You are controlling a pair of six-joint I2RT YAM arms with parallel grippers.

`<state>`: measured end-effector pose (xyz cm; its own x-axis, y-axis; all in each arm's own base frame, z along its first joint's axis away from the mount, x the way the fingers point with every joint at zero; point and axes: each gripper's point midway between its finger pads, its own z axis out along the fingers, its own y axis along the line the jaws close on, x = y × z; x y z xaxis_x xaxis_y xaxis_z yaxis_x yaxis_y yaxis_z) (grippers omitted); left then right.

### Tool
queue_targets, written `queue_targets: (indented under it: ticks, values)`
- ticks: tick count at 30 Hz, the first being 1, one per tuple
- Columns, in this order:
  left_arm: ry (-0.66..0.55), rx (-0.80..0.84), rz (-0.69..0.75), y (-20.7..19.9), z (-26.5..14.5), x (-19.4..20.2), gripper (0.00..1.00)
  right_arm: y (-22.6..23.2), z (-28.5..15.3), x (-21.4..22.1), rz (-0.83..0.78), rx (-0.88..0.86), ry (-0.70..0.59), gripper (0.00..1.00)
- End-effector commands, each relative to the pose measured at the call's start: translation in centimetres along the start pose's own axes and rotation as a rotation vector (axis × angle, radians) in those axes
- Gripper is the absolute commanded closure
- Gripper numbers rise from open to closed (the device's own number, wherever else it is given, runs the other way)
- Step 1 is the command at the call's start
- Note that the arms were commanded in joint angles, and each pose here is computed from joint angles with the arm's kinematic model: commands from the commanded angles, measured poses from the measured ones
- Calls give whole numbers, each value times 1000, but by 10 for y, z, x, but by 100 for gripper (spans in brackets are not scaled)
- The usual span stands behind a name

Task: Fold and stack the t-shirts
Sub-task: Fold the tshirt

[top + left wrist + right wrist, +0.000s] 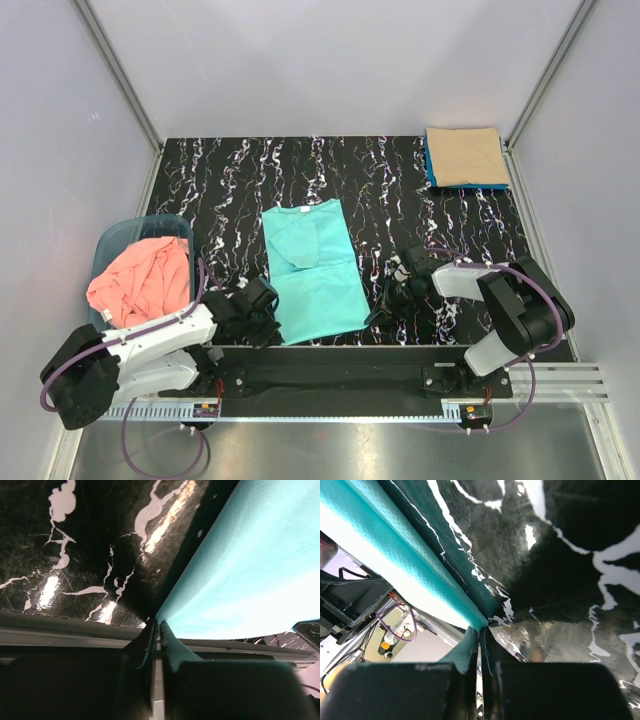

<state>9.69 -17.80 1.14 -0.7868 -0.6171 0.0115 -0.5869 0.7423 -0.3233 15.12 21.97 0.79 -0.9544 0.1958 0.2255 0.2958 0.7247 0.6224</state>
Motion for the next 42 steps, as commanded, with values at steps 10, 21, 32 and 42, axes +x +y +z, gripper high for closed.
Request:
queue_targets:
  ticks: [10, 21, 32, 42]
  values:
    - [-124, -139, 272, 22, -25, -1, 100, -19, -21, 19, -84, 115, -68, 100]
    - [-85, -106, 415, 13, -47, 49, 100, -18, -24, 75, -63, 89, -27, 100]
    - [-54, -89, 463, 19, -63, 62, 100, -16, -45, 100, -49, 54, -39, 100]
    - [-145, -55, 480, -9, -93, 41, 100, 12, -60, 84, -136, 118, -71, 100]
